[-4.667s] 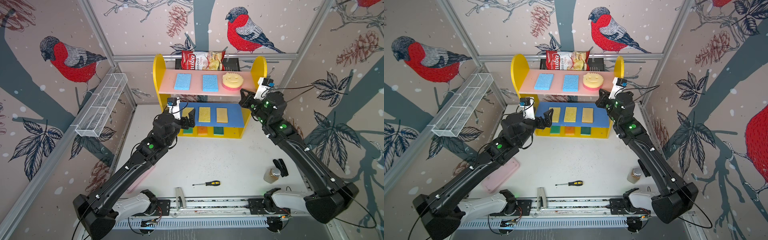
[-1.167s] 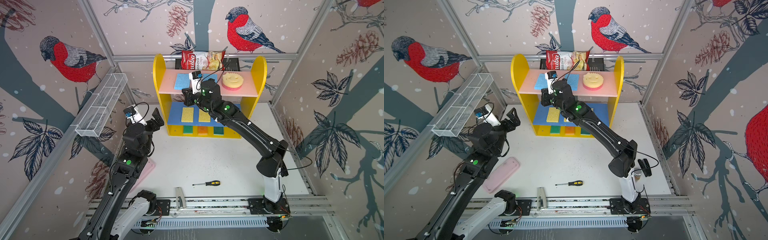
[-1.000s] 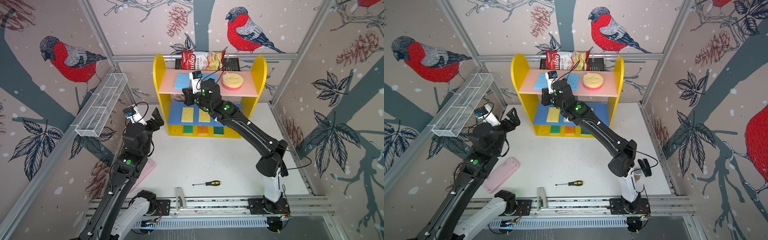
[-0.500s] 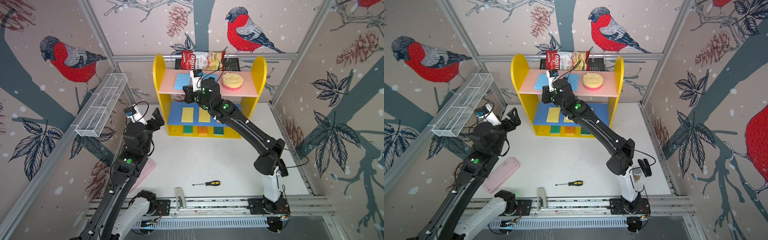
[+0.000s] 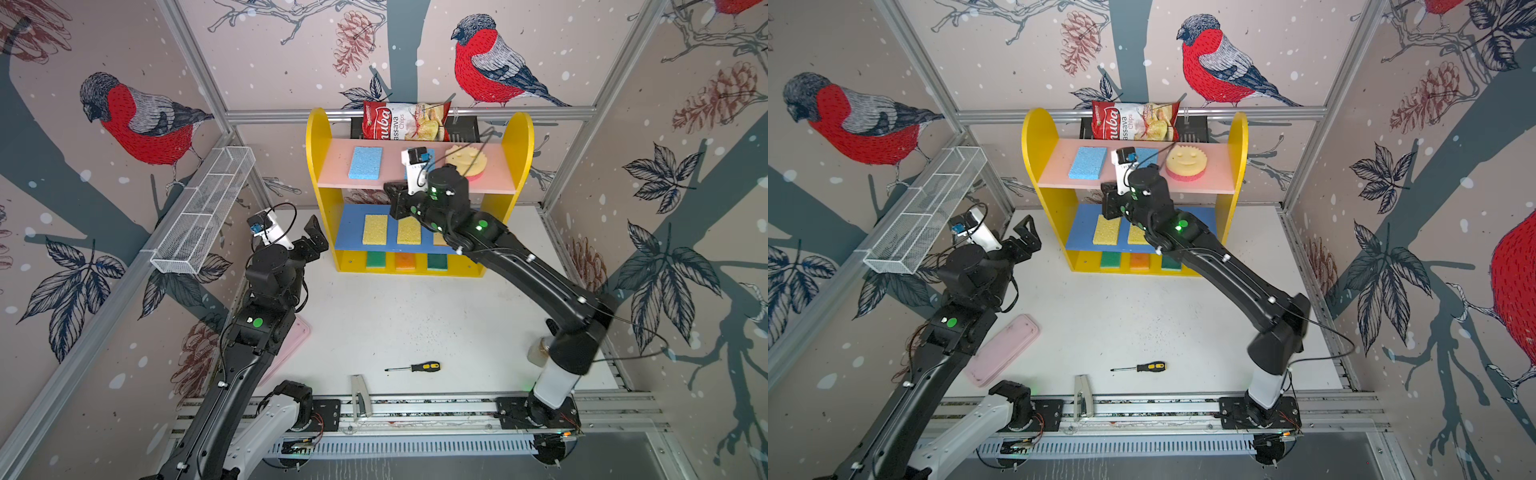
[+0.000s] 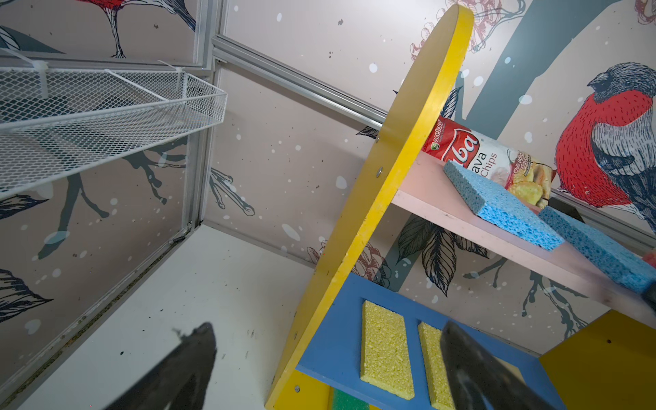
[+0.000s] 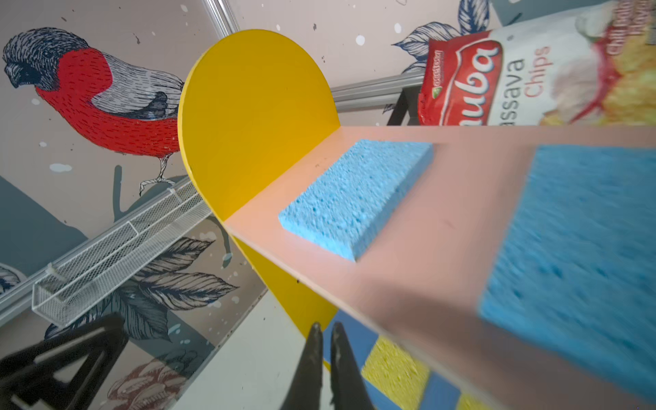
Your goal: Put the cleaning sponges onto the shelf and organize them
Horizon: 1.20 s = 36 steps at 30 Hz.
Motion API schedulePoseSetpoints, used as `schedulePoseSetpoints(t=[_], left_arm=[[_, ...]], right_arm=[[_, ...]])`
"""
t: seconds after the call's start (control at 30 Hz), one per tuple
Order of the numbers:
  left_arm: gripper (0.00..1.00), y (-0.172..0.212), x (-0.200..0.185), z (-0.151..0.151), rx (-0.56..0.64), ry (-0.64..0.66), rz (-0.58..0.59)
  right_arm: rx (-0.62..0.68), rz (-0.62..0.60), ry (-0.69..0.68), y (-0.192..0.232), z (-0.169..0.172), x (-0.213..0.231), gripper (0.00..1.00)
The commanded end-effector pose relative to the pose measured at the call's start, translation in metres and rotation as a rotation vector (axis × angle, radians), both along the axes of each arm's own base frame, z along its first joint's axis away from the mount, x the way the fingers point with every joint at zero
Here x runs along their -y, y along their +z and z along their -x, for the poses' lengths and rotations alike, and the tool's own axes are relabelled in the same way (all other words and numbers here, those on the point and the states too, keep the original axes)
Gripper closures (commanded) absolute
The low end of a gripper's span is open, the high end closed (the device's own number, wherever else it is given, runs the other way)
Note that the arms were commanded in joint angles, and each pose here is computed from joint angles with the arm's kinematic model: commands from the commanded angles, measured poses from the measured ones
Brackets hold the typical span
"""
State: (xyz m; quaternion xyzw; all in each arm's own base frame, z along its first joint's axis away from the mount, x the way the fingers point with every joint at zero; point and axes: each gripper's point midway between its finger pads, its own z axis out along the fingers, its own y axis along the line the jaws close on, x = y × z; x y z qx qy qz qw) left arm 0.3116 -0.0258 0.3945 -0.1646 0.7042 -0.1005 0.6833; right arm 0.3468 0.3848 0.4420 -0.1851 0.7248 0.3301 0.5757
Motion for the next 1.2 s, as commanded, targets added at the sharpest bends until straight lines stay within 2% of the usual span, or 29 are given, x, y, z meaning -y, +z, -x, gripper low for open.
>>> schedulePoseSetpoints(t=[0.0, 0.1, 0.2, 0.27, 0.4, 0.6, 0.83, 0.93, 1.17], left_arm=[[0.03, 0.004, -0.002, 0.003, 0.017, 0.003, 0.016], [0.03, 0.0, -0.001, 0.004, 0.009, -0.002, 0.022], [0.03, -0.001, 0.005, 0.003, -0.002, -0.039, 0.024], [0.03, -0.004, 0.01, 0.003, -0.022, -0.066, 0.023], [0.03, -0.01, 0.01, 0.006, -0.045, -0.073, 0.029], [0.03, -0.016, 0.017, 0.008, -0.075, -0.113, 0.021], [0.03, -0.026, 0.02, 0.004, -0.113, -0.125, 0.005], [0.03, -0.024, 0.018, 0.004, -0.105, -0.117, 0.002], [0.03, -0.025, 0.017, 0.001, -0.107, -0.106, -0.022]], right_arm=[[0.114, -0.073, -0.19, 0.023, 0.003, 0.059, 0.8], [0.107, -0.078, -0.381, 0.016, 0.0, 0.13, 0.77], [0.069, -0.1, -0.545, 0.008, -0.003, 0.205, 0.64], [0.048, -0.108, -0.627, 0.007, -0.002, 0.243, 0.62], [0.053, -0.138, -0.687, 0.018, 0.008, 0.278, 0.59], [0.042, -0.124, -0.617, 0.026, 0.002, 0.263, 0.56], [0.048, -0.035, -0.498, 0.052, -0.032, 0.206, 0.57], [0.078, 0.033, -0.513, 0.064, -0.048, 0.184, 0.58], [0.085, 0.165, -0.6, 0.056, -0.088, 0.161, 0.59]])
